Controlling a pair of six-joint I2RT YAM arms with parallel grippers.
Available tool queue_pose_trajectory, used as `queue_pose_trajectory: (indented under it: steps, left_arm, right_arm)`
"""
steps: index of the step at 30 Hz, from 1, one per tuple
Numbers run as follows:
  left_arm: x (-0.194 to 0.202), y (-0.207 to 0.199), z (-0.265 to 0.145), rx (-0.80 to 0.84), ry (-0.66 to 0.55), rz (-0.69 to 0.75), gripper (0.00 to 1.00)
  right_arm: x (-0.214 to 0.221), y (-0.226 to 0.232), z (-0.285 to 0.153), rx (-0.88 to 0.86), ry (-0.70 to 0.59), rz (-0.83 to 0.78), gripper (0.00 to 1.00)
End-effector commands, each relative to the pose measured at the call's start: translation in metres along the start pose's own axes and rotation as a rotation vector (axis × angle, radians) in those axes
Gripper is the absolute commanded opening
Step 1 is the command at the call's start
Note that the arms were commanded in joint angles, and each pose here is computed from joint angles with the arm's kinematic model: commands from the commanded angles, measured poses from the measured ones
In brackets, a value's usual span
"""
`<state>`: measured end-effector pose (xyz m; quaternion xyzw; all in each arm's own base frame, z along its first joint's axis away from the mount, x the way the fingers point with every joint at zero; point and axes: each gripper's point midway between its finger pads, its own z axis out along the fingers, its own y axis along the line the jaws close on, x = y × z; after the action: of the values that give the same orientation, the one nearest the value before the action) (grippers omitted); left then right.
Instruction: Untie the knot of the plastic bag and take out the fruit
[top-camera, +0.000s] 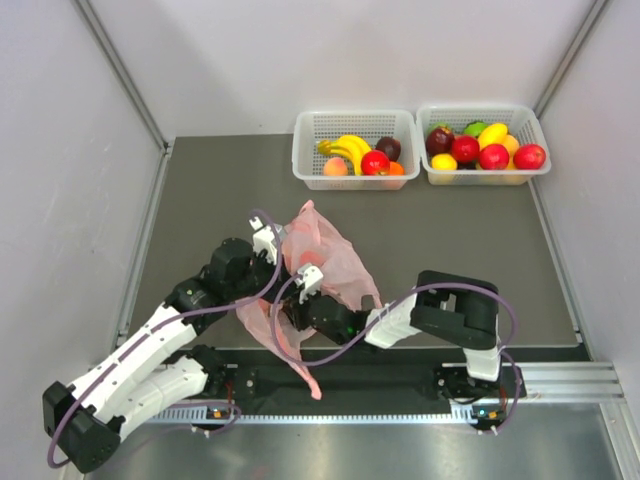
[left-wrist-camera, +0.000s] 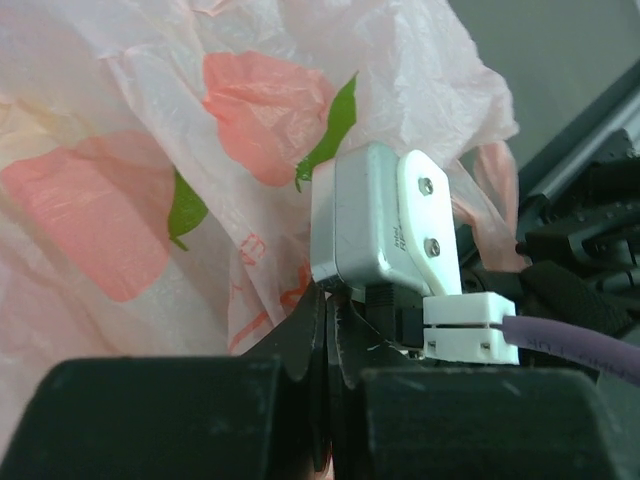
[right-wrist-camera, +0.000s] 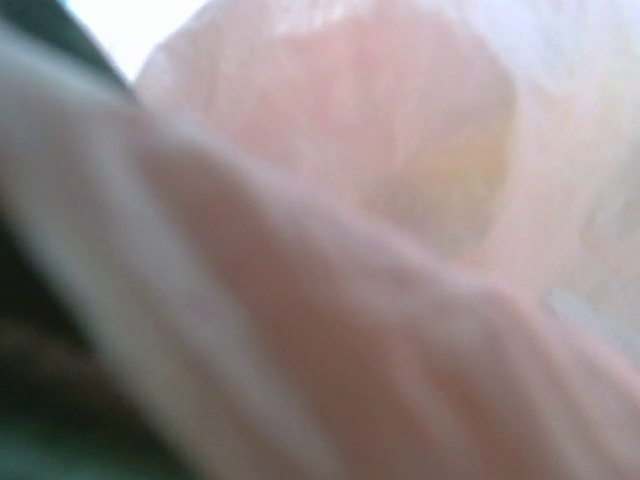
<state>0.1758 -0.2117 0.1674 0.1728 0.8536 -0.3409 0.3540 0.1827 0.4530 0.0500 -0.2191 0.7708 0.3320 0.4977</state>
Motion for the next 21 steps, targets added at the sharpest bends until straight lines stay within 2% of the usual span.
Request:
queue_pose_trajectory:
  steps: [1, 6, 7, 8, 9, 10, 11, 13, 21]
  left_arm:
    - [0.003, -0.104, -0.037, 0.527, 0.053, 0.092, 0.0]
    - [0.001, -0.104, -0.039, 0.521, 0.051, 0.098, 0.0]
    - [0.001, -0.104, -0.04, 0.521, 0.05, 0.097, 0.0]
    - [0.001, -0.105, -0.04, 0.52, 0.049, 0.099, 0.0]
    - [-0.001, -0.104, -0.041, 0.515, 0.045, 0.098, 0.0]
    - [-0.003, -0.106, -0.042, 0.515, 0.042, 0.095, 0.0]
    - [-0.003, -0.105, -0.042, 0.514, 0.042, 0.092, 0.0]
    - [-0.005, -0.107, -0.043, 0.517, 0.04, 0.089, 0.0]
    - [-0.02, -0.121, -0.055, 0.561, 0.008, 0.08, 0.0]
  right_arm:
    - [0.015, -0.031, -0.008, 0.031, 0.106, -0.009, 0.18]
    - [0.006, -0.028, -0.023, 0.026, 0.081, -0.011, 0.07]
    - [-0.001, -0.024, -0.027, 0.016, 0.059, -0.005, 0.07]
    - [-0.004, -0.024, -0.029, 0.018, 0.049, -0.003, 0.2]
    - [-0.006, -0.023, -0.031, 0.014, 0.044, -0.003, 0.37]
    - [-0.004, -0.023, -0.025, 0.033, 0.055, -0.024, 0.71]
    - [-0.004, -0.023, -0.025, 0.033, 0.055, -0.029, 0.77]
    - [-0.006, -0.018, -0.018, 0.031, 0.054, -0.036, 0.83]
    - [-0.018, 0.002, 0.012, 0.013, 0.012, 0.005, 0.99]
